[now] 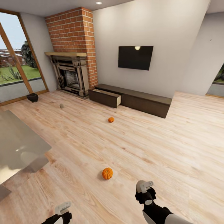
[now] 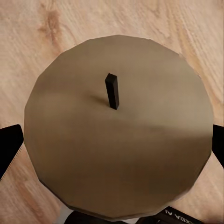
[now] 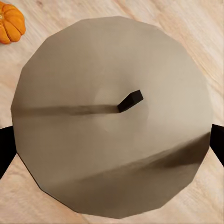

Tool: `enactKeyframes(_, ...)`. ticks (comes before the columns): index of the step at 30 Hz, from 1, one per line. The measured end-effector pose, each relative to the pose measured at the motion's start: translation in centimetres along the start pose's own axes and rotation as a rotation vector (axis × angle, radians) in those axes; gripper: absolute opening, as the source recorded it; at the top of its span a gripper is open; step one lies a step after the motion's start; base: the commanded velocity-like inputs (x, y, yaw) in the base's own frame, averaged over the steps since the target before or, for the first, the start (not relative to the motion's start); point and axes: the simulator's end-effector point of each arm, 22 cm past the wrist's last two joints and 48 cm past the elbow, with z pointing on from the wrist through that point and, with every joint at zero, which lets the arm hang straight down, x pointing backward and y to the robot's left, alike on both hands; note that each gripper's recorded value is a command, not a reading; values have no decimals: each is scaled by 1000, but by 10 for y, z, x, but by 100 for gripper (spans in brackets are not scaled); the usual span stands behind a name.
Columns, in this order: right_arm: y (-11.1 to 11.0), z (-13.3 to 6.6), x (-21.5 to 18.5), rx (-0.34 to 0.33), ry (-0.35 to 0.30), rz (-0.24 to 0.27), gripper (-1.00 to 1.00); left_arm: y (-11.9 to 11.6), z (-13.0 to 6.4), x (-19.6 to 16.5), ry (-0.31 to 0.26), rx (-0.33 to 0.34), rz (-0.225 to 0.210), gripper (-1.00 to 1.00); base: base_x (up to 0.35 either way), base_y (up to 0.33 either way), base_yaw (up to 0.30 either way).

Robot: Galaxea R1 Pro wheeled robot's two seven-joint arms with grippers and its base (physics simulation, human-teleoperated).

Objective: Place each of the two pumpkins and all three candles from the living room inside a cabinet in the living room (use any cabinet), then make sure every cabinet is closed, and position the cauldron so it is next to a table in the living room.

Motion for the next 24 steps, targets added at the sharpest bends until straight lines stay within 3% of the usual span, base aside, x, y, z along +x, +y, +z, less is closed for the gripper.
enactKeyframes(24, 2, 0, 1, -6, 1, -2, -100, 0, 0, 0, 0, 1, 0, -100, 253, 181, 1)
